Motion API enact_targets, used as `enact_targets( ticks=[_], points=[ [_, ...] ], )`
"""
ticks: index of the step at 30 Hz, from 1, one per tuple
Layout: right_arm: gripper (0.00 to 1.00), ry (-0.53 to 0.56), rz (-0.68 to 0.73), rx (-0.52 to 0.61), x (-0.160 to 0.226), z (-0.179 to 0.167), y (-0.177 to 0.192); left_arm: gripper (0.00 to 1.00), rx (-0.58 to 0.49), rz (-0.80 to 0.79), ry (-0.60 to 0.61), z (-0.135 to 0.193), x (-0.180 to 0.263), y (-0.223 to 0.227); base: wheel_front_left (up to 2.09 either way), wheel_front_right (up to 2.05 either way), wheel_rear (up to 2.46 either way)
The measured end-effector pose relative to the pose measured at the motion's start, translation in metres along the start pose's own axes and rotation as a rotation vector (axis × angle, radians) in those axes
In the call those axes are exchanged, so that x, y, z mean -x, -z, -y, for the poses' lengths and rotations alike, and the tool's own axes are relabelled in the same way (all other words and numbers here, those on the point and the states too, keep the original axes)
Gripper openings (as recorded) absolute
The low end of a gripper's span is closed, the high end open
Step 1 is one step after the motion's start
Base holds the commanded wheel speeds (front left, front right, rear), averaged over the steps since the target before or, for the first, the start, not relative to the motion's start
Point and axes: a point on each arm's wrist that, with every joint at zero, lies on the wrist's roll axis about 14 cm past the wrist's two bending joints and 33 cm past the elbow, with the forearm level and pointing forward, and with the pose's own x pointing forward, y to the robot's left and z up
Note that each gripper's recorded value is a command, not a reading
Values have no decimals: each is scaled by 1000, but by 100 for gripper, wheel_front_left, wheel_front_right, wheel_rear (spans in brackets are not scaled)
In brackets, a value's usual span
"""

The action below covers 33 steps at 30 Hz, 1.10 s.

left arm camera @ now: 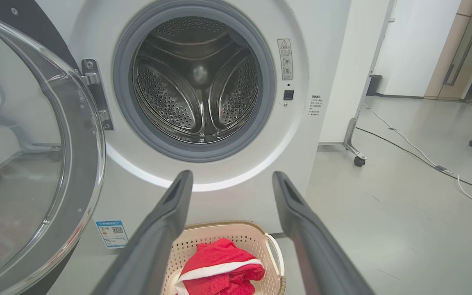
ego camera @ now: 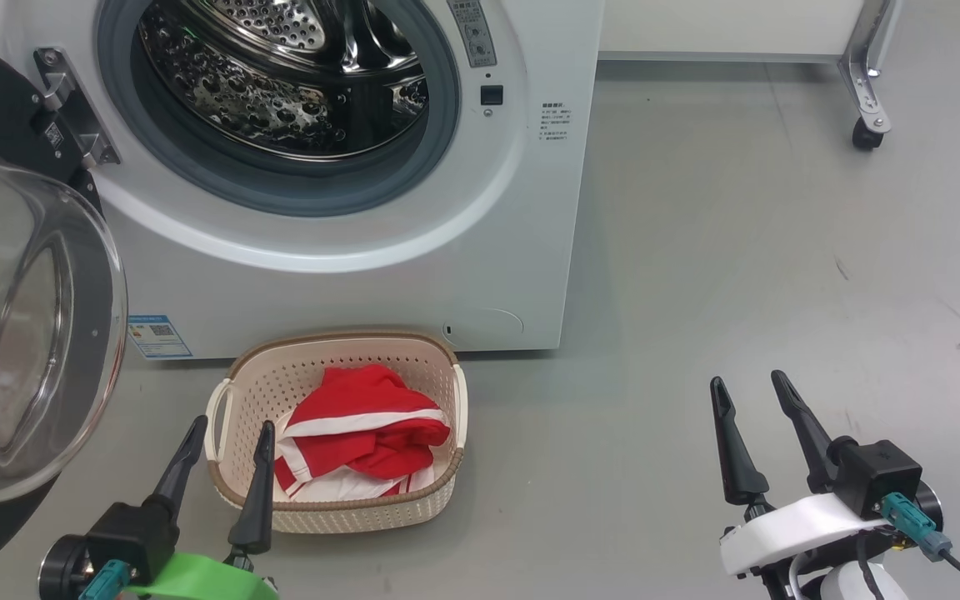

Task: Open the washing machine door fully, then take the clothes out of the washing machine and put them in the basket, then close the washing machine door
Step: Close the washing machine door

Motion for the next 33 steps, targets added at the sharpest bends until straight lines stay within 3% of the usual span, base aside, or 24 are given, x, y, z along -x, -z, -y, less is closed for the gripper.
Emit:
enact_targets(
  ticks=[15,33],
  points=[
    [100,-1,-2,-1,0,0,1,100,1,0,4,1,0,0,-69,69,0],
    [100,-3,-4,1,0,-1,1,100,1,2,7,2,0,-1,-10,10,0]
  ],
)
